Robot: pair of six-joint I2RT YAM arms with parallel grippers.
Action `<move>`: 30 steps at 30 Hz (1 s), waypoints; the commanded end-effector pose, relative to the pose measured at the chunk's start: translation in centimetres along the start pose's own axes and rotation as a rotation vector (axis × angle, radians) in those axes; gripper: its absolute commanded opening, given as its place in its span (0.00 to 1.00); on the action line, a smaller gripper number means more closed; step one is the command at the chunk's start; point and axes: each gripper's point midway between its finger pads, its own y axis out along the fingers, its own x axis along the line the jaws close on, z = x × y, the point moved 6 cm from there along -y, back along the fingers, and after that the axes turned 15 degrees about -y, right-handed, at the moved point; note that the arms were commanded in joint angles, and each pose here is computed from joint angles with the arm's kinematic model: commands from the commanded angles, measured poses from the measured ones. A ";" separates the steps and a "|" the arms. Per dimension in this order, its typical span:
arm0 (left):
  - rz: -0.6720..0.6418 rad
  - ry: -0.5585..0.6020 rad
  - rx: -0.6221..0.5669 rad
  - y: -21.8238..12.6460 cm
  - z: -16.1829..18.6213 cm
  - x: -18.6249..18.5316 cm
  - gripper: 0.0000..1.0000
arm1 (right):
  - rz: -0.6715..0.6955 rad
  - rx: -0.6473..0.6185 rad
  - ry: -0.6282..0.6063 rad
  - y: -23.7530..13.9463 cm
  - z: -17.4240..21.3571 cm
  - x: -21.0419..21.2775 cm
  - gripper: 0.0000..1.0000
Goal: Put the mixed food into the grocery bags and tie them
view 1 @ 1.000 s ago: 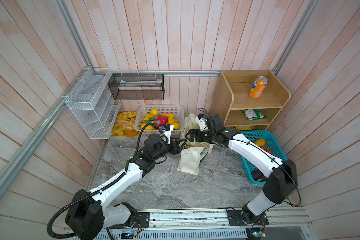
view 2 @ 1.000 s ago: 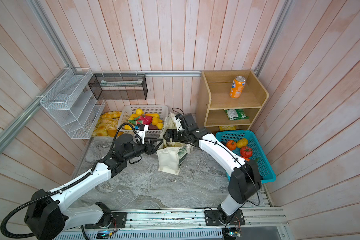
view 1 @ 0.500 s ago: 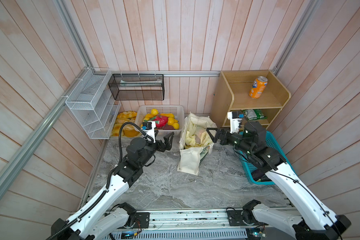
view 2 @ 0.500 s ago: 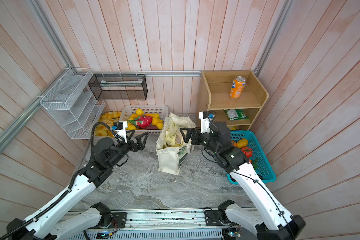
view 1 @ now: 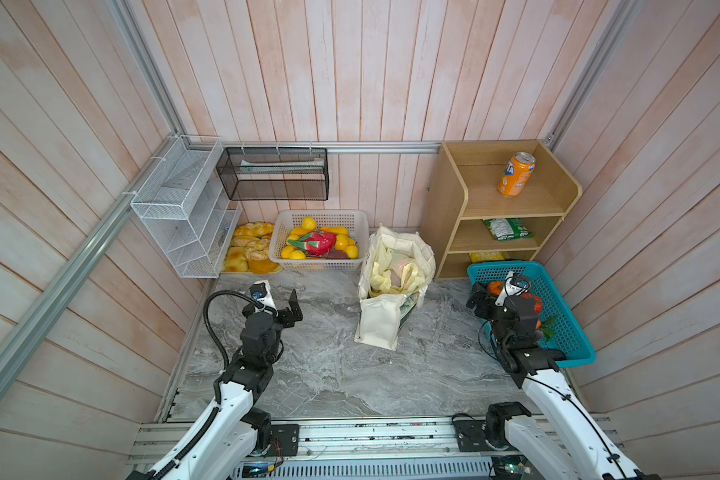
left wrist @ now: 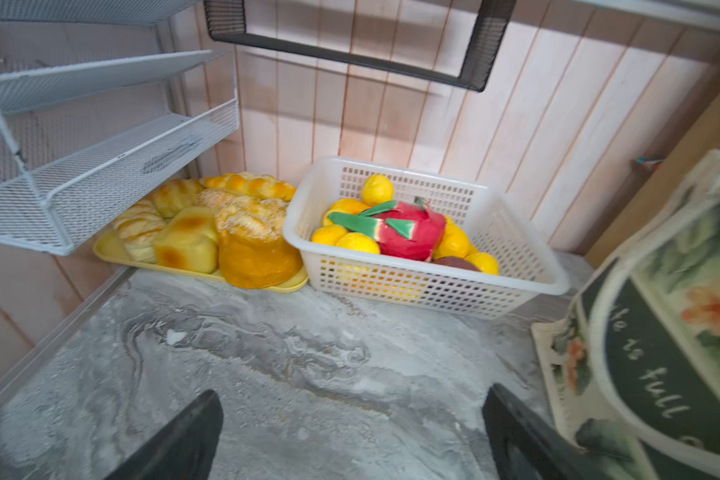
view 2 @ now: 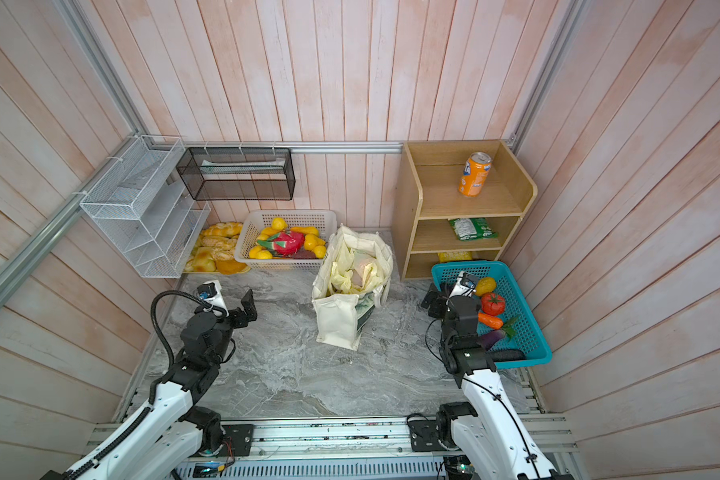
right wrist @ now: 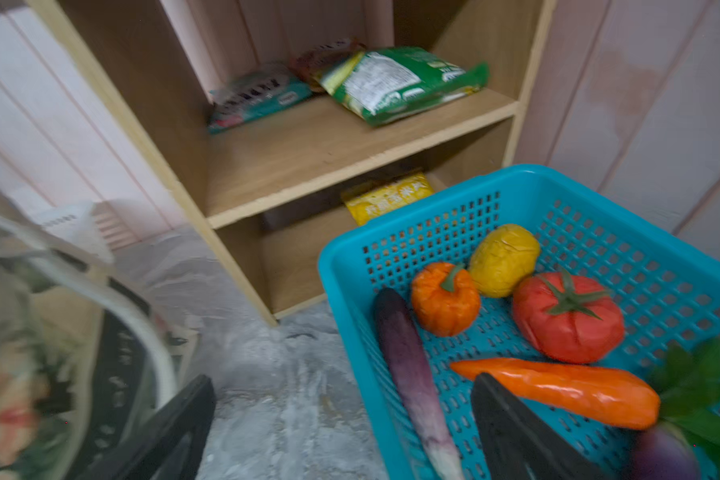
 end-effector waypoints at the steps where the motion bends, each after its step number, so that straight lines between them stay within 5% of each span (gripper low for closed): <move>1: -0.078 0.023 -0.129 1.0 -1.2 1.5 1.00 | 0.148 -0.099 -0.029 1.3 -0.3 -1.8 0.98; 11: -0.009 0.061 -0.082 6.4 2.1 4.7 1.00 | 0.133 -0.096 -0.123 4.2 5.5 -1.1 0.98; 23: 0.084 0.086 -0.005 8.6 4.1 5.3 1.00 | -0.075 -0.292 -0.200 5.9 5.8 0.8 0.98; 30: 0.077 0.095 -0.019 8.5 4.1 5.2 1.00 | -0.070 -0.196 -0.159 7.7 5.8 0.2 0.98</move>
